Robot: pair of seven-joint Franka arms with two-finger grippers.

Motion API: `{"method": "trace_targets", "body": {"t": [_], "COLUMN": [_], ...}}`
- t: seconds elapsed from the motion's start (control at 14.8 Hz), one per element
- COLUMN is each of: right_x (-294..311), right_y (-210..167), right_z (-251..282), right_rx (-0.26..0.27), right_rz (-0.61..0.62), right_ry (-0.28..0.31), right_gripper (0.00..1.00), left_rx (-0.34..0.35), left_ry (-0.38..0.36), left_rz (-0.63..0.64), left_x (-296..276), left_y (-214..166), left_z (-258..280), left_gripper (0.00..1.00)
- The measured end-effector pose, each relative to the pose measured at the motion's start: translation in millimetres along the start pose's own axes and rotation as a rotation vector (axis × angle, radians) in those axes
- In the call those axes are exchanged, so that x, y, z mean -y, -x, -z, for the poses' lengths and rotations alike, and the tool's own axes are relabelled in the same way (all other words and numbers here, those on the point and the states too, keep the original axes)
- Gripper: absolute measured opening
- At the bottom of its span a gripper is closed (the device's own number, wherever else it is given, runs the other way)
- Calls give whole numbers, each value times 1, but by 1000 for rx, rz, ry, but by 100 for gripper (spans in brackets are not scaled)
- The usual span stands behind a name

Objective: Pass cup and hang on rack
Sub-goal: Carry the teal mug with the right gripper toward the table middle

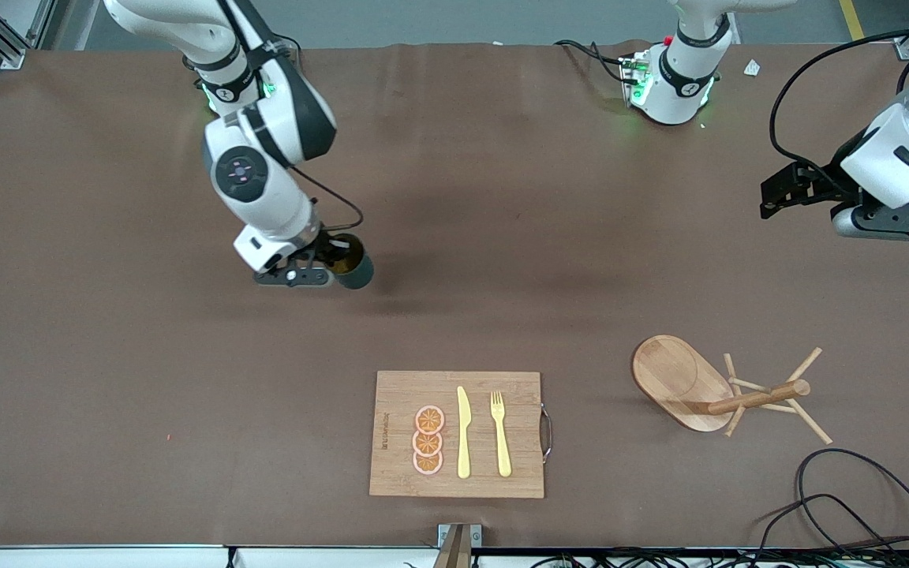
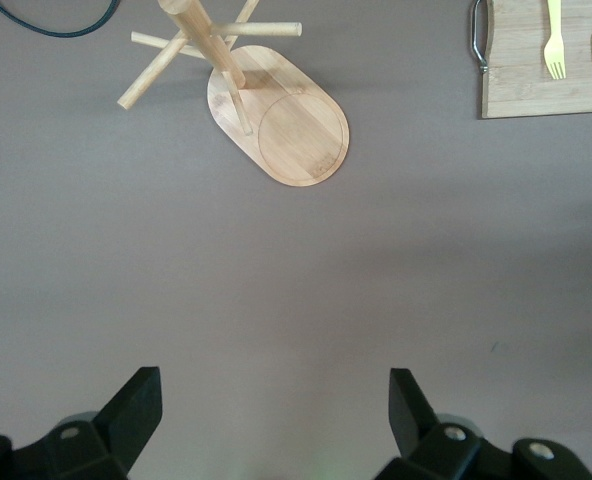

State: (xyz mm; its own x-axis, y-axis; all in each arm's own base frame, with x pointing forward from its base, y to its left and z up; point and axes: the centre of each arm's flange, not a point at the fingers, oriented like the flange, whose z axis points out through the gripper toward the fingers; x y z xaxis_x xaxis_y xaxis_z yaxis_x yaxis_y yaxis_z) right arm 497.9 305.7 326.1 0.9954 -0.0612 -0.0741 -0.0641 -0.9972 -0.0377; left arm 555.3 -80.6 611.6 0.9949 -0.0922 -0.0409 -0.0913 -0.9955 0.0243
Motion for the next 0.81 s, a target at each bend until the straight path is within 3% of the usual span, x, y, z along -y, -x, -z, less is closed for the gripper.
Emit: {"method": "trace_targets", "body": {"t": [0.34, 0.81], "right_x": [77, 127], "right_y": [15, 23], "right_z": [-19, -41], "right_rx": [-17, -20], "right_rz": [-78, -137], "right_ry": [-2, 3], "right_gripper": [4, 4], "left_rx": [0, 0], "left_ry": [0, 0], "left_rz": [0, 0], "left_x": [0, 0], "left_y": [0, 0], "left_z": [0, 0], "left_gripper": [100, 100]}}
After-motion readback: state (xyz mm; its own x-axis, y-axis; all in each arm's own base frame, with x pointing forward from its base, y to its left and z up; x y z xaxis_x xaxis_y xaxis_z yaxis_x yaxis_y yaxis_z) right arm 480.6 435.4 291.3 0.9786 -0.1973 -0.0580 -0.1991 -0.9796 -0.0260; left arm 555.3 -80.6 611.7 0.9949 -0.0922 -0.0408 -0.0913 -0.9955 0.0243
